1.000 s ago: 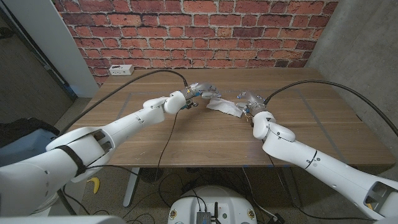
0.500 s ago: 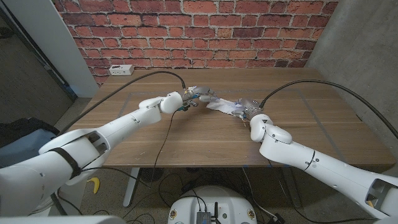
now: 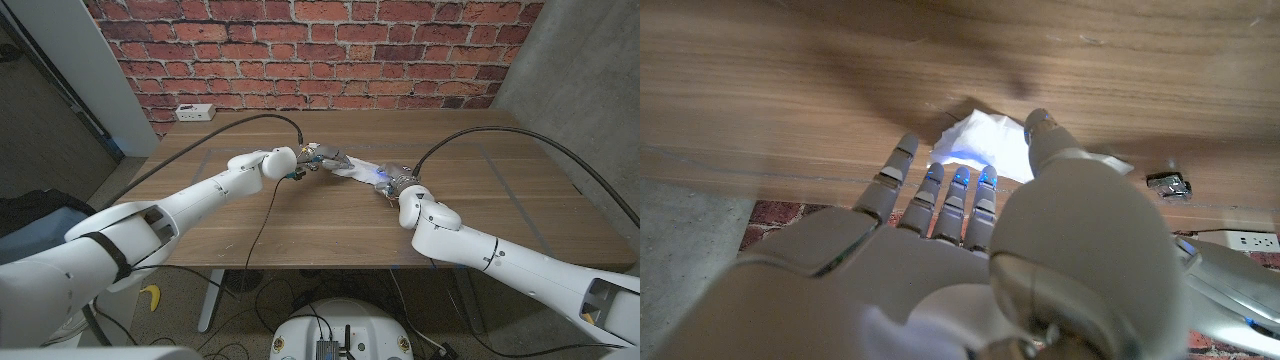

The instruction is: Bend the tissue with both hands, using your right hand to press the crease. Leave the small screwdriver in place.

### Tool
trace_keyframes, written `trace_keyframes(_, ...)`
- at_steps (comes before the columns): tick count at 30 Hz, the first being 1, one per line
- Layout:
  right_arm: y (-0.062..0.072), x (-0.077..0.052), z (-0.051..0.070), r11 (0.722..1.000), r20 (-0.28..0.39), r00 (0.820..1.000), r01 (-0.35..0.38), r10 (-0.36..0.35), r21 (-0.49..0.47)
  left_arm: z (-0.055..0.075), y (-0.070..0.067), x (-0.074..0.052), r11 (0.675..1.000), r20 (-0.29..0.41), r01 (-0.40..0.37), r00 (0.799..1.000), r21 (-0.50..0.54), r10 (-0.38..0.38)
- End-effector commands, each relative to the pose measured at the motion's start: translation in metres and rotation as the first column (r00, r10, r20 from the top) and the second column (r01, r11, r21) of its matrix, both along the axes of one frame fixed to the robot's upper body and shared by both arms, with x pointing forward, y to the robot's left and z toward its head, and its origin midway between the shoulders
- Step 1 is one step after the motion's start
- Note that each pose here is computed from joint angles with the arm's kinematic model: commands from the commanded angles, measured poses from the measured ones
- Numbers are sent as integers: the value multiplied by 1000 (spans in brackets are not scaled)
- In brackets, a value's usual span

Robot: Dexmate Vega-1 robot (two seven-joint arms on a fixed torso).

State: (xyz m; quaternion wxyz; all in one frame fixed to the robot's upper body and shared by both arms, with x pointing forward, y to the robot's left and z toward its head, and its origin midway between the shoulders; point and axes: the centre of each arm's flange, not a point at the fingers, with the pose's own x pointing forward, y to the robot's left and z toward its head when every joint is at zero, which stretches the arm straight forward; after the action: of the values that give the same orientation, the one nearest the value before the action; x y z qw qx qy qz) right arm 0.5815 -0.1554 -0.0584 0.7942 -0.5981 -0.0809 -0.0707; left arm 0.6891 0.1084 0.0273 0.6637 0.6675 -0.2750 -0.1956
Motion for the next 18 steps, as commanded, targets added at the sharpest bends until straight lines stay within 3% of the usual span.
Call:
trace_keyframes(1, 3, 11, -11, 990, 81, 993, 98, -90, -104, -2, -3, 2, 999, -38, -1, 999, 39, 3)
trace_keyframes(8, 3, 17, -20, 979, 214, 972, 130, -94, -157, -4, -2, 1, 999, -75, 29, 997, 23, -27)
trace_keyframes(18, 6, 15, -21, 972, 429, 903, 119, -21, -203, -9, -3, 1, 998, -128, 45, 991, 38, -40)
